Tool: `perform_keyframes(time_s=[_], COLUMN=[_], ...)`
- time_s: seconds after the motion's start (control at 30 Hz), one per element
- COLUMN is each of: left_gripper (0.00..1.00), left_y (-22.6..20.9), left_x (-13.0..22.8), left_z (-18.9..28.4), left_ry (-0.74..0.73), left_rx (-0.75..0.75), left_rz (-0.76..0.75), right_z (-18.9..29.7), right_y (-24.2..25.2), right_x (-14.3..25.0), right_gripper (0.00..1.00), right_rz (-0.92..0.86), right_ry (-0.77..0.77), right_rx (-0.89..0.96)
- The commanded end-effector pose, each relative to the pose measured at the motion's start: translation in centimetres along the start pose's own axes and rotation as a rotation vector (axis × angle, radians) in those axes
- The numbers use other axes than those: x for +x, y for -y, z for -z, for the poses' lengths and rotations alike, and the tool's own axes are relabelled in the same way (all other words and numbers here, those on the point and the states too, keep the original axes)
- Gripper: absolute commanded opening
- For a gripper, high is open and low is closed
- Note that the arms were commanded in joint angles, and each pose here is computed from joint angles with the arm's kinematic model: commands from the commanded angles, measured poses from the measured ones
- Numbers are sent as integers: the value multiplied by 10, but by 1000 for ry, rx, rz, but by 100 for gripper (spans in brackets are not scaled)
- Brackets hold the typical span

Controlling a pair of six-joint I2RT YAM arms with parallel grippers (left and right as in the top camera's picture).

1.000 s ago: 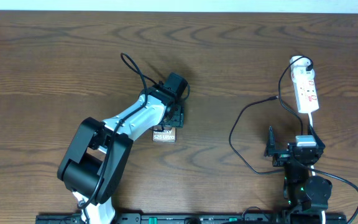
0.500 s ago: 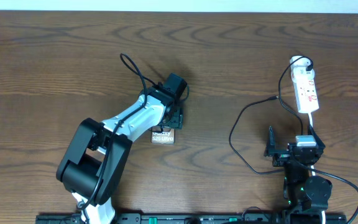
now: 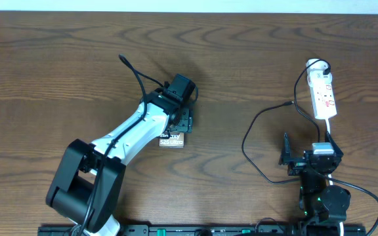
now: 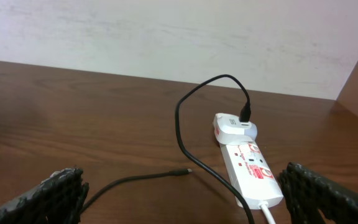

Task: Plug charger to phone and switch on socket
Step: 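Close the left gripper on the phone's long edges, then lift the phone with the left gripper and tilt it upright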

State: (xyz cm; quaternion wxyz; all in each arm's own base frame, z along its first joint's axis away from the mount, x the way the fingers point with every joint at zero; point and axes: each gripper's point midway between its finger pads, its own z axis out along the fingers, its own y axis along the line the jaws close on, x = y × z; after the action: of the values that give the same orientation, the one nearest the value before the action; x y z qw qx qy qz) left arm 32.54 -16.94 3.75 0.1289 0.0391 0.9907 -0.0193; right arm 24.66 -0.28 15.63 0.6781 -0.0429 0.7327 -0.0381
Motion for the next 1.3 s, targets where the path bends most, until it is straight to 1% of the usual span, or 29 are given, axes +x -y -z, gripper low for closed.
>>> perform_keyframes(time_s=[0.0,0.2,0.4,0.57,0.97,1.17,1.27], left_gripper=[68,68,68,68,67,66,64], left_y=[-1,-1,0,-1,22,34,41], left_x=[-5,-5,-9,-12,-9,-4,-1], left_z=[14,25,44,67,111,116,118], left_ry=[34,44,85,130,155,115,90], left_rx=[3,16,37,64,262,337,375], left_rz=[11,22,50,109,194,234,255], right_z=[0,0,0,0,0,0,0], right_y=[0,0,0,0,0,0,0], right_x=[0,0,0,0,0,0,0], right_gripper=[99,99,99,99,99,99,99], right_rz=[11,11,11,11,11,11,11], right_ry=[2,2,2,2,2,2,2], right_rx=[2,2,2,2,2,2,2])
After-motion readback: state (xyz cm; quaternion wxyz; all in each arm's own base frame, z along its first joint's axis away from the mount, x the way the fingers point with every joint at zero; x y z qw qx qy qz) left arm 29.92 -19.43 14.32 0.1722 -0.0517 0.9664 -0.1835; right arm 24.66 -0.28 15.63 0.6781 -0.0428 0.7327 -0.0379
